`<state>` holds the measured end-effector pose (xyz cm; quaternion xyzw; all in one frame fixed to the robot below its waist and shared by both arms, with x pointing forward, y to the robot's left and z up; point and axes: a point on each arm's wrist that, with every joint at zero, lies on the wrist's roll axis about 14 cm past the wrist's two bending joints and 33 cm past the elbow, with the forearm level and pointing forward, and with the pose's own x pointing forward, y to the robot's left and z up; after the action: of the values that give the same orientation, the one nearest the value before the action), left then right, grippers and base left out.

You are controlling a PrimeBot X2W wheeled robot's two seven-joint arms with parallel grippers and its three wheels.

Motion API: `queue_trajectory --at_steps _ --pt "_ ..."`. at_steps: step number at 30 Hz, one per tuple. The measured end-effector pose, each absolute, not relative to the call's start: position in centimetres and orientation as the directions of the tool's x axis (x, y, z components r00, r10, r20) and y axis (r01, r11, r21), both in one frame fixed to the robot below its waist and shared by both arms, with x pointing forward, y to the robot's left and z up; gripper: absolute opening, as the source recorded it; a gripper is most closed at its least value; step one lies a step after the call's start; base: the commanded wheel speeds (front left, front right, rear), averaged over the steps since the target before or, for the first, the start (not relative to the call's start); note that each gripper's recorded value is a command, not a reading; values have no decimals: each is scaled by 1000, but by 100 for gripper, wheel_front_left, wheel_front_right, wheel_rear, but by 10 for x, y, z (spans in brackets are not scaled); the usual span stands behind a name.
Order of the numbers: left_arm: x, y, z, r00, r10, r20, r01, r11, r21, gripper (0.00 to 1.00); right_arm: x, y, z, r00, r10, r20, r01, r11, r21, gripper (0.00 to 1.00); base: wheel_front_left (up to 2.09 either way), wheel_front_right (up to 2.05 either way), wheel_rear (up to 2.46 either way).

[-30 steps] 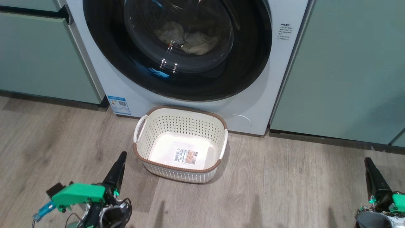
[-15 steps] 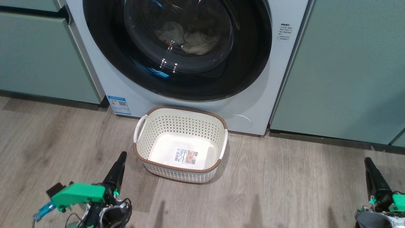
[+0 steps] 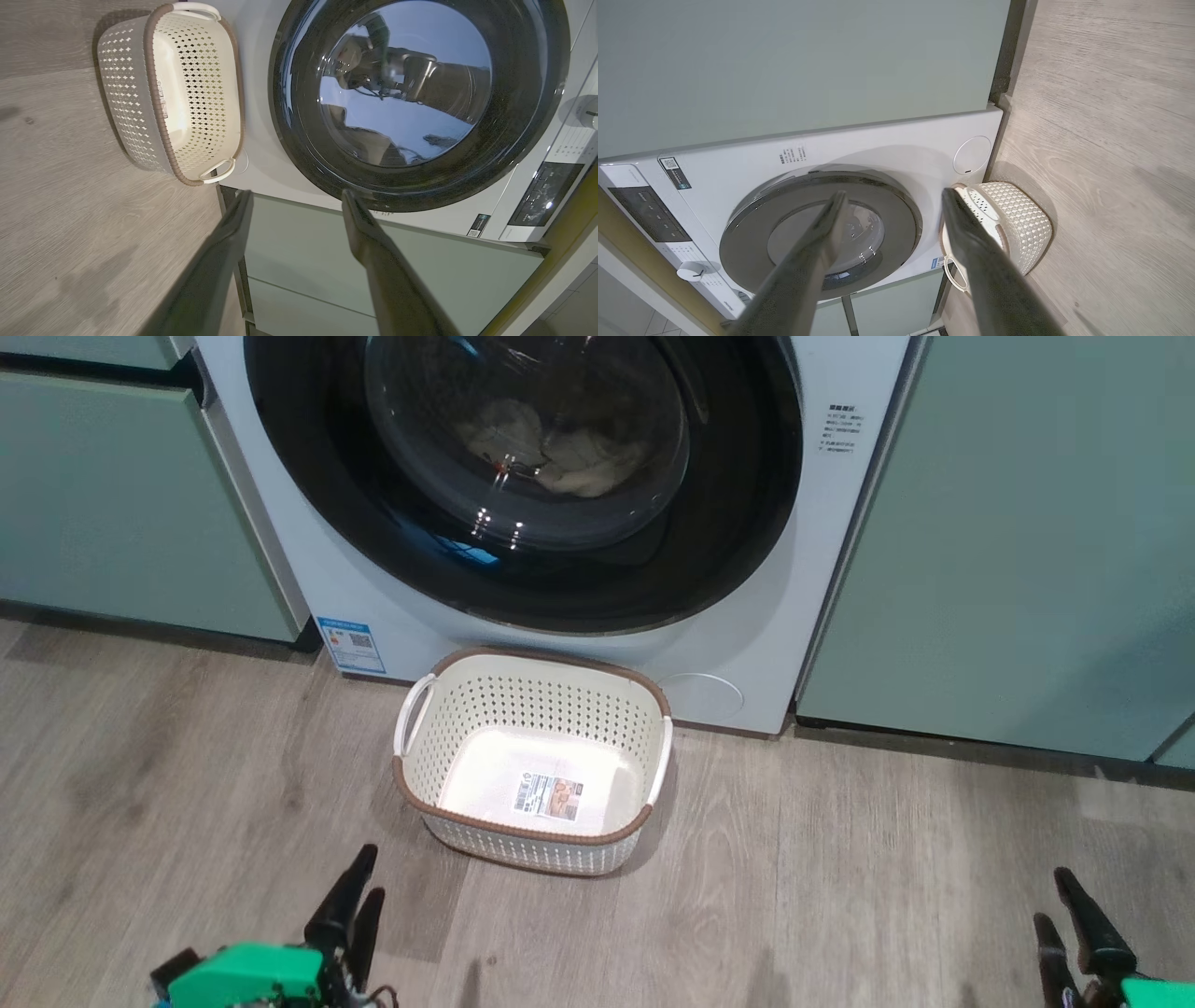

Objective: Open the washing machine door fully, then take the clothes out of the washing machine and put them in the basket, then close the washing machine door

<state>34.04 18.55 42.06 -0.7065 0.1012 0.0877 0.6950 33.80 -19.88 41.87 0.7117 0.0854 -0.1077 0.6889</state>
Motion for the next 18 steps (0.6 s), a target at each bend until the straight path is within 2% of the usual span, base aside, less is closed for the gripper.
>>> queue_trajectory --at_steps 18 --pt "358 185 444 981 0 -195 -194 97 -976 100 351 -198 437 976 -49 -214 217 58 974 100 0 0 0"
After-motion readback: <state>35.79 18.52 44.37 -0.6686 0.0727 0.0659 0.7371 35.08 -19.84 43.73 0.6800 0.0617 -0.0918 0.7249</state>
